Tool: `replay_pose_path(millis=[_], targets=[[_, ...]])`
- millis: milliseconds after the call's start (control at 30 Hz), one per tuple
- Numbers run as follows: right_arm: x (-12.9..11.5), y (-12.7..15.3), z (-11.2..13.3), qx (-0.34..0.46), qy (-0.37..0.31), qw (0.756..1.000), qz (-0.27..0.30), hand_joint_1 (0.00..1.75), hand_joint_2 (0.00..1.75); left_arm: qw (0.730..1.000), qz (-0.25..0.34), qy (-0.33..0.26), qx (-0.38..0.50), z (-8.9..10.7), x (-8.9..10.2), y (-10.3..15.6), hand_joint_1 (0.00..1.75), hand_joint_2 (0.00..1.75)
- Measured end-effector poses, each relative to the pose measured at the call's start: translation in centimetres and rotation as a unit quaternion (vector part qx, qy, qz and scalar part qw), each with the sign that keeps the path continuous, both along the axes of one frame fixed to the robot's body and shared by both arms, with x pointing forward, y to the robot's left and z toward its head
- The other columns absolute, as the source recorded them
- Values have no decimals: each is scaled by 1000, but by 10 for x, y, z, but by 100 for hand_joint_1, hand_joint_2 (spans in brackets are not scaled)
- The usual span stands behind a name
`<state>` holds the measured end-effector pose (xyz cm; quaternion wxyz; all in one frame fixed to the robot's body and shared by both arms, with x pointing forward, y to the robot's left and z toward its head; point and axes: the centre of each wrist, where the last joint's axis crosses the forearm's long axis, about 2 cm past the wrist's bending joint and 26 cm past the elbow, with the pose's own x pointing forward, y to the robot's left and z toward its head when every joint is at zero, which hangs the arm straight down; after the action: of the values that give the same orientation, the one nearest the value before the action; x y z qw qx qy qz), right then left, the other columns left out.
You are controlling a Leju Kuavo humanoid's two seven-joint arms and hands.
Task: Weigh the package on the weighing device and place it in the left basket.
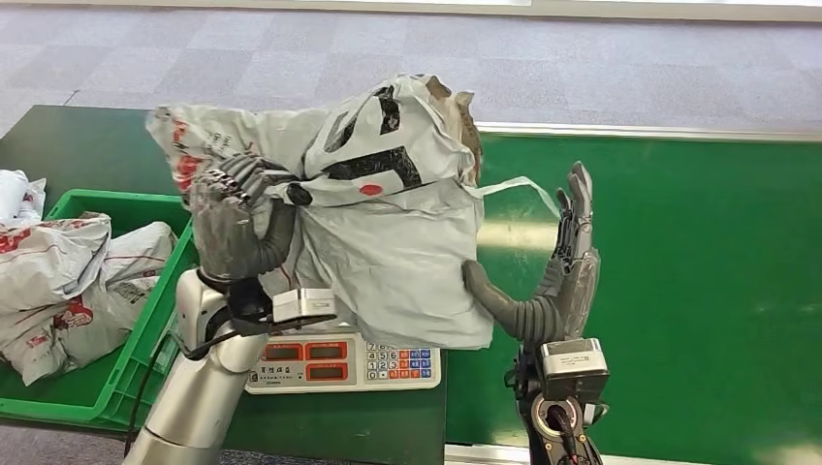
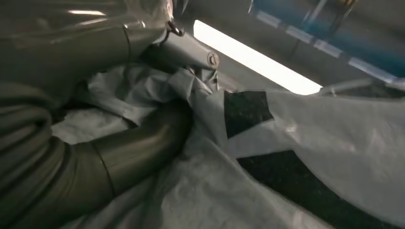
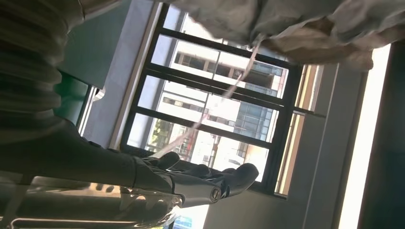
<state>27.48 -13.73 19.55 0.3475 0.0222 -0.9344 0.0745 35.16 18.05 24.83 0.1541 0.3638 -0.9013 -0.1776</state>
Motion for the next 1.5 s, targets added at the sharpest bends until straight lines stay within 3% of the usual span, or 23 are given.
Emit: replay_pose_path(millis=[33, 67, 300, 433, 567, 700, 833, 867, 967, 1000, 1233, 1400, 1500], targets=[[0, 0, -4, 0, 5, 1000, -3, 0, 175, 998, 17, -63, -10, 14, -11, 12, 164, 175], [-1, -1, -8, 0, 9, 1000, -7, 0, 175, 995, 38, -90, -11, 22, -16, 24, 170, 175], [-9, -6, -25, -6, 27, 999, -21, 0, 175, 979, 186, -73, -39, 23, -17, 95, 175, 175], [-11, -6, -29, -4, 35, 999, -22, 0, 175, 953, 299, -8, -49, 18, -11, 135, 175, 175], [-12, -6, -31, -2, 46, 999, -14, 0, 175, 908, 414, 55, -47, 17, 7, 207, 175, 175], [-11, -4, -32, -2, 53, 999, -6, 0, 175, 868, 488, 94, -25, 15, 11, 272, 175, 175], [-9, -1, -32, 0, 61, 998, 2, 0, 175, 796, 578, 179, -6, 16, 12, 349, 170, 175], [-8, 0, -33, 0, 64, 998, 3, 0, 175, 777, 598, 196, -4, 16, 10, 363, 163, 175], [-7, 3, -32, 1, 71, 997, 9, 0, 175, 732, 639, 235, 4, 12, 7, 390, 36, 175], [-7, 5, -32, 1, 73, 997, 10, 0, 175, 723, 645, 248, 4, 11, 7, 396, 0, 175], [-7, 8, -36, -6, 85, 996, 15, 0, 175, 734, 591, 331, -47, 4, 18, 406, 0, 175], [-8, 7, -40, -9, 93, 996, 15, 0, 175, 792, 461, 378, -130, -7, 27, 394, 0, 175], [-11, 5, -44, -12, 99, 995, 15, 0, 175, 823, 375, 375, -205, -15, 31, 382, 0, 175]])
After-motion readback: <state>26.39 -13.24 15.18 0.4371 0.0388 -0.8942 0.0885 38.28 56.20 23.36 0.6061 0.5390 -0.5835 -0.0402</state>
